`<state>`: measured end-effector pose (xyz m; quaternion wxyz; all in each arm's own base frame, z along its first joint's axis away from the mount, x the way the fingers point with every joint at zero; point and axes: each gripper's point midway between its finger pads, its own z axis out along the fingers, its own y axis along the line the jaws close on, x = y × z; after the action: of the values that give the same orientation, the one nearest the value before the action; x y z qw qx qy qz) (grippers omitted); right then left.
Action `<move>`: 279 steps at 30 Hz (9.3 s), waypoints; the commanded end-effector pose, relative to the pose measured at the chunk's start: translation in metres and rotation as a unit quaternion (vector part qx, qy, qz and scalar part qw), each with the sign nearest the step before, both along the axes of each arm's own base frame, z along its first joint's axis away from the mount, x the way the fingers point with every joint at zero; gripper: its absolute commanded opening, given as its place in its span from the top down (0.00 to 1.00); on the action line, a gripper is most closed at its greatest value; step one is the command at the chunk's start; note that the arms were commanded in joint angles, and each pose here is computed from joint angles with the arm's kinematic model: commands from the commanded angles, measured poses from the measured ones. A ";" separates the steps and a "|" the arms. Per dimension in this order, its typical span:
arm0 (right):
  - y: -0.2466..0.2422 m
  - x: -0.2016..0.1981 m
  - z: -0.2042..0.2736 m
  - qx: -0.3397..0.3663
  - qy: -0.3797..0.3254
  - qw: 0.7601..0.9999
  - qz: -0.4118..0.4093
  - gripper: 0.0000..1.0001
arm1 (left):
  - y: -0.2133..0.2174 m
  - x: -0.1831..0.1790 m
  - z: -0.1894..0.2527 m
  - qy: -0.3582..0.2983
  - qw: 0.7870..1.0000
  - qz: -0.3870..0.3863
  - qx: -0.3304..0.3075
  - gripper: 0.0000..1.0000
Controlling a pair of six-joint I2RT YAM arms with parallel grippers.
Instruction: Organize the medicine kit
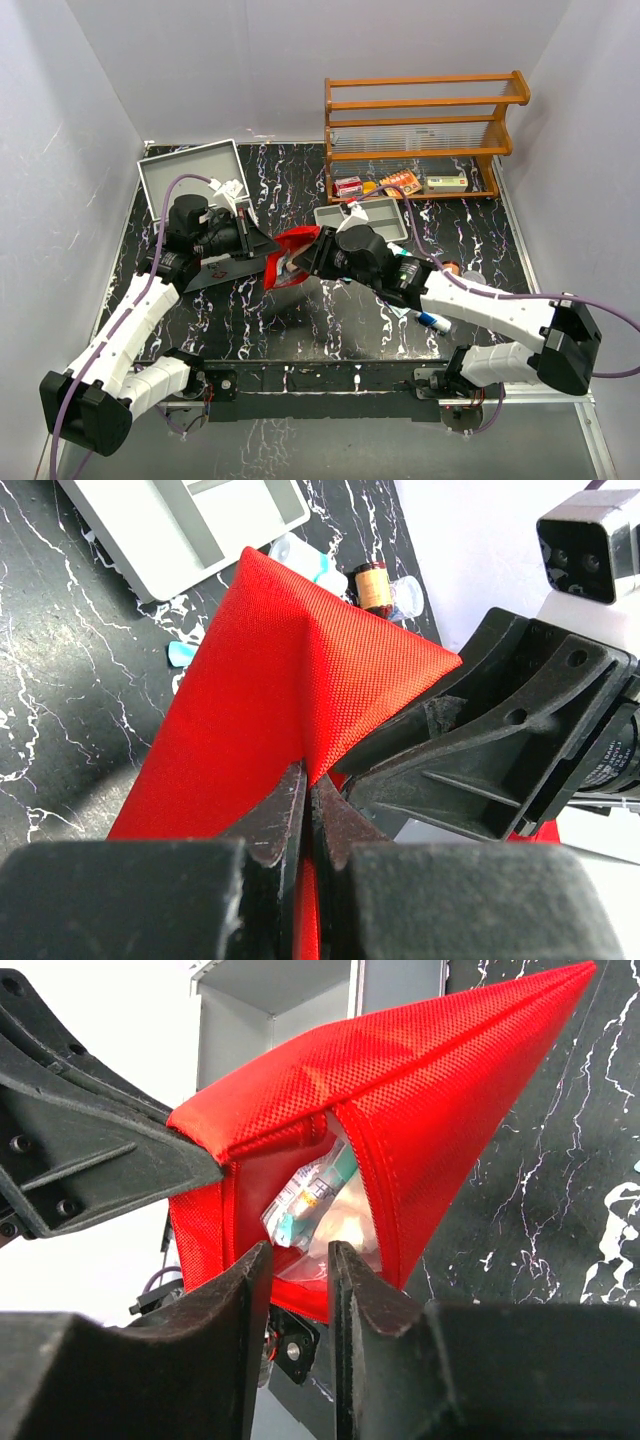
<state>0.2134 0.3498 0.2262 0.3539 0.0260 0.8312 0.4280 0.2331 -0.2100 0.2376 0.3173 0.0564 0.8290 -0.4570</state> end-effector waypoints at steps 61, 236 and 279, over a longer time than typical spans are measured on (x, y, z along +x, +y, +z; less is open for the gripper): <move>-0.003 0.020 0.003 -0.100 -0.059 0.992 -0.057 0.71 | 0.004 -0.017 -0.041 0.060 0.998 -0.011 0.027 1.00; 0.011 -0.003 0.047 0.157 -0.063 0.984 -0.048 1.00 | 0.001 -0.009 -0.031 0.171 0.976 0.109 -0.077 1.00; 0.013 0.014 0.027 0.152 0.008 0.981 -0.121 1.00 | 0.002 -0.008 -0.035 0.168 0.977 0.109 -0.068 1.00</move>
<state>0.2237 0.3585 0.2359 0.3811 0.1683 0.7689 0.4850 0.2296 -0.2029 0.1811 0.2164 -0.1529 0.8519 -0.4518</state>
